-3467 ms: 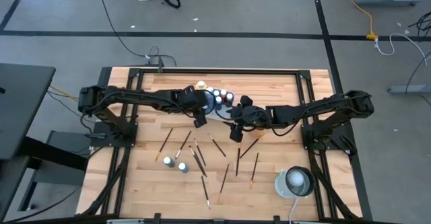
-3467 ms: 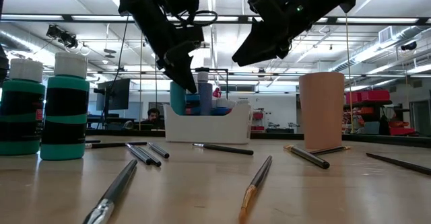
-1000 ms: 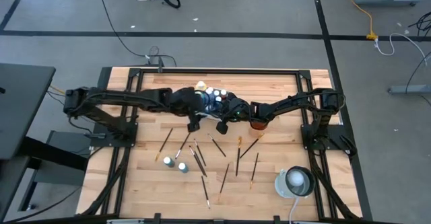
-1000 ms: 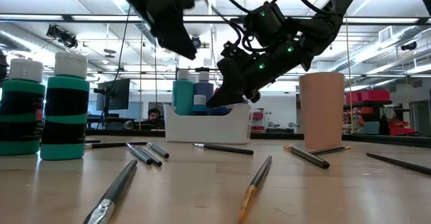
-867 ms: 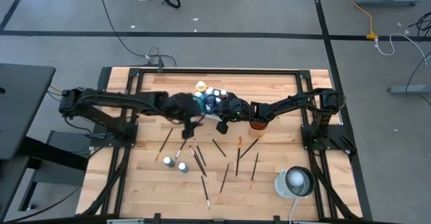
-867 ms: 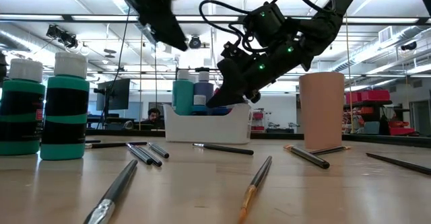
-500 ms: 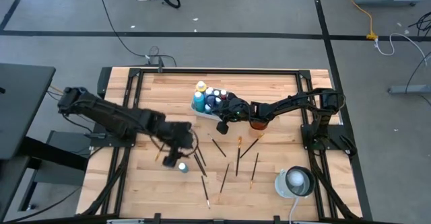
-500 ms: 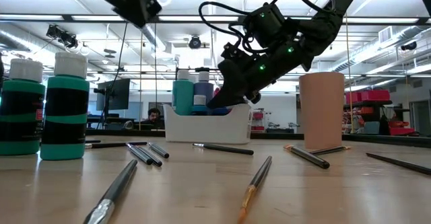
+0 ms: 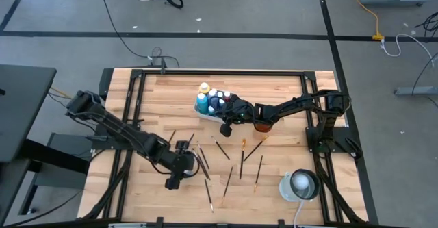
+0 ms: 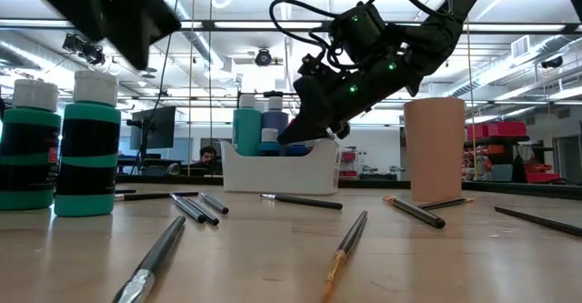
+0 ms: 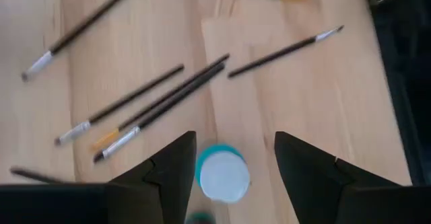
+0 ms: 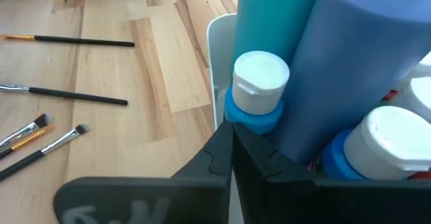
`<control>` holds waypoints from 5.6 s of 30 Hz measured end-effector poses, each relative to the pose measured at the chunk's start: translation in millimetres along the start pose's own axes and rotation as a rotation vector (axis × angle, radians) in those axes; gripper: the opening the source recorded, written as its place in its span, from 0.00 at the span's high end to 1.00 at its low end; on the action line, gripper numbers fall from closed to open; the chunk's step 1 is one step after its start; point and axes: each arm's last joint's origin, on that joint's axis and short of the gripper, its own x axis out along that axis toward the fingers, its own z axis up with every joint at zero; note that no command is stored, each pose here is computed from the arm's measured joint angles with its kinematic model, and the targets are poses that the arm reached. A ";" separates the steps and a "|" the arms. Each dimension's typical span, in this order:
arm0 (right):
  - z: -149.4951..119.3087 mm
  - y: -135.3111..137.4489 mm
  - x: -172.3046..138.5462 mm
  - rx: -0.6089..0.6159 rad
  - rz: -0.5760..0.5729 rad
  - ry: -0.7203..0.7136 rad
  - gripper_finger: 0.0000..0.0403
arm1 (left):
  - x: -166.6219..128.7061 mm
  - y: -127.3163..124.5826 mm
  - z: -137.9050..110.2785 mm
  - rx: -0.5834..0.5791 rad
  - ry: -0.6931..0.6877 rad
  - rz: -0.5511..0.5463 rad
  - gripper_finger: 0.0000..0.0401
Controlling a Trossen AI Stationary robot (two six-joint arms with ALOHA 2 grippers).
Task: Pick & Place Paint Supplies
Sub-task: Put the small light blue paint bottle into the bin
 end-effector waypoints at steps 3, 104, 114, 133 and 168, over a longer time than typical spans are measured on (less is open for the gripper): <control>-0.2 0.0 0.0 0.000 0.000 0.003 0.97 | 6.5 0.3 -3.1 0.002 0.043 0.016 0.43; 48.5 6.6 -102.4 0.027 0.002 0.135 0.97 | 31.7 249.4 58.6 -0.115 -0.024 0.420 0.65; 49.4 6.6 -102.3 0.029 -0.001 0.125 0.97 | 31.5 249.4 53.7 -0.120 0.017 0.368 0.65; 41.1 6.4 -85.4 0.003 -0.041 0.136 0.97 | 32.9 250.9 55.3 -0.065 0.008 0.391 0.64; 28.3 -5.2 -64.1 -0.010 -0.051 0.180 0.98 | 35.0 258.7 60.0 -0.136 0.099 0.304 0.62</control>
